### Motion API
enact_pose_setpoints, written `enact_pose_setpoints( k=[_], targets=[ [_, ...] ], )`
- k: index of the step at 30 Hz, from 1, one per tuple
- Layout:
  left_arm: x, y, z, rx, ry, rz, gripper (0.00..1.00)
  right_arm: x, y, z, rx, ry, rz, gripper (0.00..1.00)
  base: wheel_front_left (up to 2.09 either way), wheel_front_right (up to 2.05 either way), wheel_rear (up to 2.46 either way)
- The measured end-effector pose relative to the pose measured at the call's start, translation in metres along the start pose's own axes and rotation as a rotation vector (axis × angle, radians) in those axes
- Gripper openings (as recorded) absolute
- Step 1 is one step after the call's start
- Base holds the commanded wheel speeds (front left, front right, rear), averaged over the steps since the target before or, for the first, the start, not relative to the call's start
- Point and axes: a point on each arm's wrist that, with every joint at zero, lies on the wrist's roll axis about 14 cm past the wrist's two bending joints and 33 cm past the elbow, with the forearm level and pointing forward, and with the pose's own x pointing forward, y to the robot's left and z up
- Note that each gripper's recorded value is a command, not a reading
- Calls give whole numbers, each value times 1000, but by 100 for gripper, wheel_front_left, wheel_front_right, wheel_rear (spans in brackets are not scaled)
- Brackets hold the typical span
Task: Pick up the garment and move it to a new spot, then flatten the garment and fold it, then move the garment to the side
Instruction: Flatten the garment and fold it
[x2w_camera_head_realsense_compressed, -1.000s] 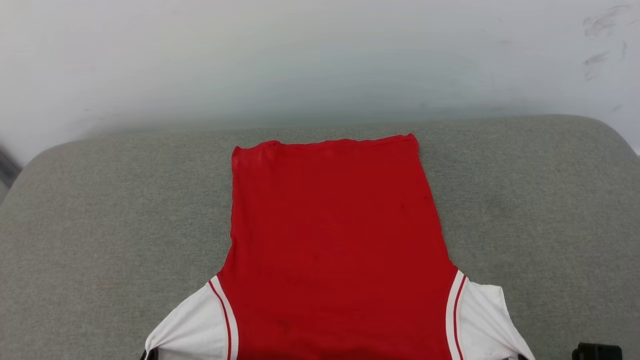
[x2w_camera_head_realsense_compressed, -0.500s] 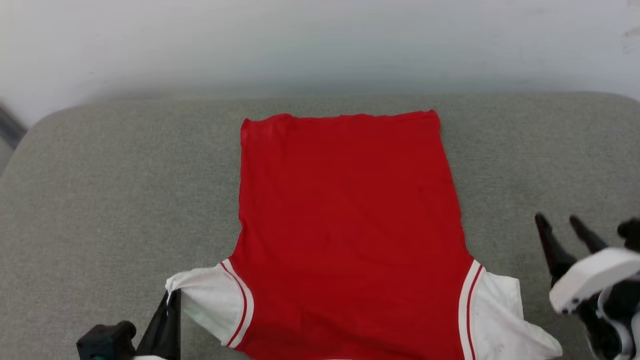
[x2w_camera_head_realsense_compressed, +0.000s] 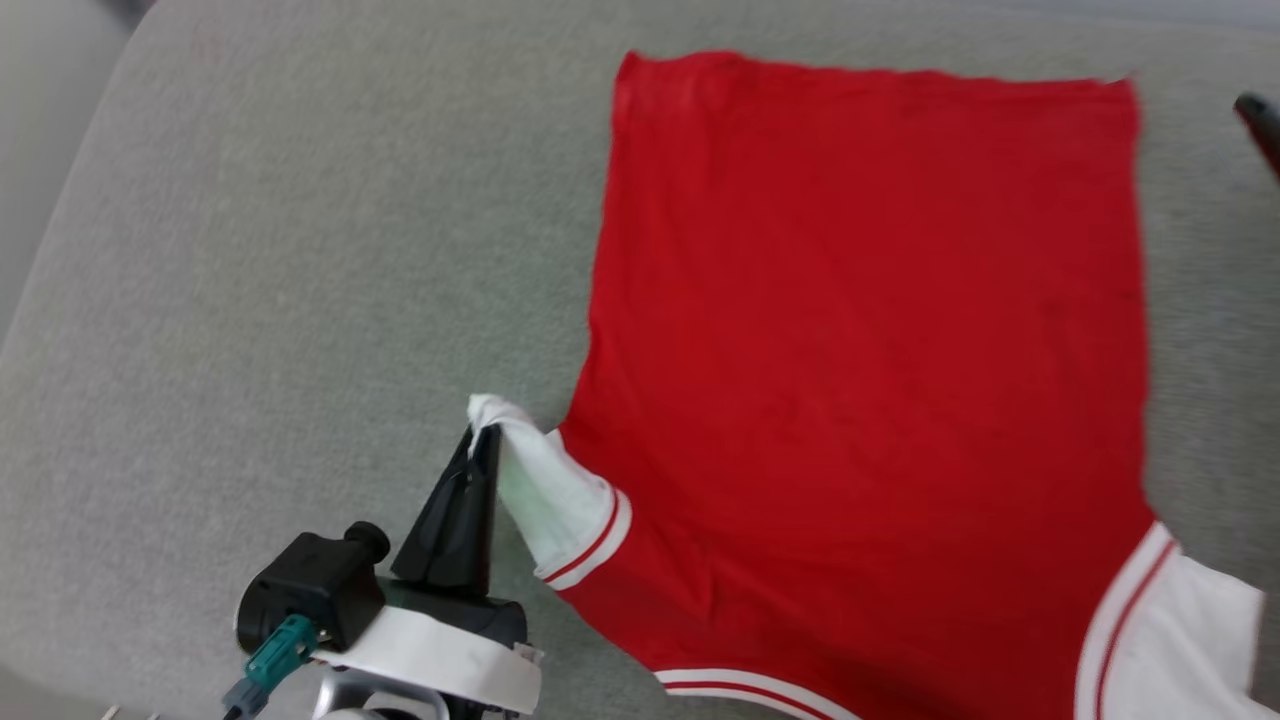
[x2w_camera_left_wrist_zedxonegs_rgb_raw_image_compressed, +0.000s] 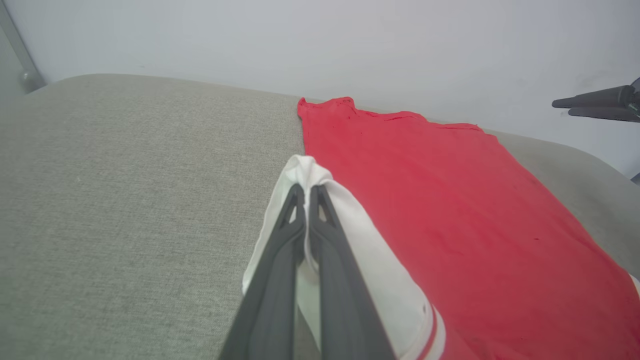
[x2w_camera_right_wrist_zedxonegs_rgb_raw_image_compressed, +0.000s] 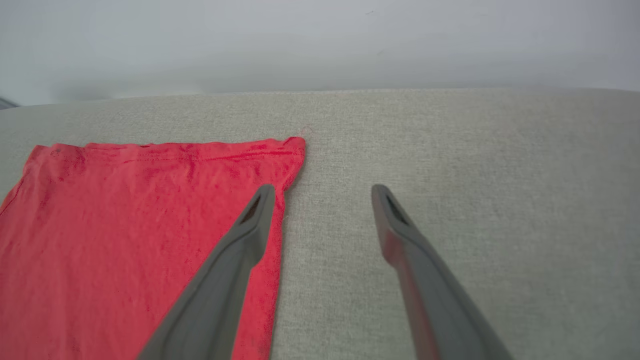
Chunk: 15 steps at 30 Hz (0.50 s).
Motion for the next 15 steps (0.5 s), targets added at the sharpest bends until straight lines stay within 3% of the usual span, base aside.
enact_pose_setpoints(
  k=[8,15],
  targets=[
    [6,18,-28,1,71,53,0,72,32,-51,-28,260,53,100,0,0,0],
    [7,26,-44,24,116,63,0,100,40,-81,-28,385,64,100,0,0,0]
  ],
)
